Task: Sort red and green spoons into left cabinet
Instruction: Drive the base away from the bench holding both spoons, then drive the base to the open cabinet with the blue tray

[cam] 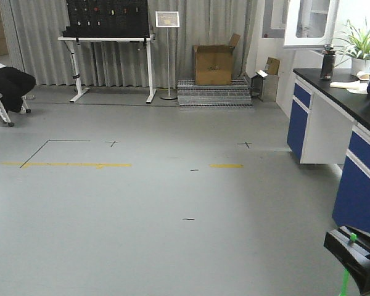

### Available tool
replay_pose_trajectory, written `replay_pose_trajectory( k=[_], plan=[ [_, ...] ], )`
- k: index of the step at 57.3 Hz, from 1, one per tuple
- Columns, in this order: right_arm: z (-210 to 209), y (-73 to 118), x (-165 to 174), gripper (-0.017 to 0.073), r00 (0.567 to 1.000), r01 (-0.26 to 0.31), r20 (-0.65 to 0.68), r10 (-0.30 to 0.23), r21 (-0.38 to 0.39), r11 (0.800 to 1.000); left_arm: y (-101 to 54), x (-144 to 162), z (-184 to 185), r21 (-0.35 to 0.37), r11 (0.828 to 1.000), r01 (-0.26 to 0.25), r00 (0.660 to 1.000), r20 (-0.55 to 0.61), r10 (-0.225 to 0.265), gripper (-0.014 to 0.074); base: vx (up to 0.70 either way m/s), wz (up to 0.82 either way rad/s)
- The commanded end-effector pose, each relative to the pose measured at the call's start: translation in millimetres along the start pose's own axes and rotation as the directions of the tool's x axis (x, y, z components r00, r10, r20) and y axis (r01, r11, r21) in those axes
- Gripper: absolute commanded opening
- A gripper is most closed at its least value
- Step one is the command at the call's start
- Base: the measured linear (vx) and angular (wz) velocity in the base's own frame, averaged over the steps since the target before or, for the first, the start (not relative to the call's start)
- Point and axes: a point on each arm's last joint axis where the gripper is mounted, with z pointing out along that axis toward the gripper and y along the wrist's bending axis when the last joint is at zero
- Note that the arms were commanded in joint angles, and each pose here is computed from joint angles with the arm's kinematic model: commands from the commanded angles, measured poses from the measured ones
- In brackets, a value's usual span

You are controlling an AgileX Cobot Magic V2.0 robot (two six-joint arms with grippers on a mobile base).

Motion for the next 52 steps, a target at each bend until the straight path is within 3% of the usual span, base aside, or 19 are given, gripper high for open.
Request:
replay_pose_trajectory(
  k=[1,52],
  plan=[
    [-0.8,4.2,-14.5,-0.0006,0.997,0.0,0.075,0.003,-0.043,0.999,0.0,-16.2,-1.9,-0.006,1.0,0.01,0.995,0.103,-0.009,-0.0006,0.67,0.09],
    [-0.8,4.2,-14.5,-0.0006,0.997,0.0,0.075,0.003,-0.043,0.999,0.0,-16.1,-1.9,-0.006,1.0,0.01,0.995,0.102,-0.009,-0.0006,0.73,0.02]
  ],
)
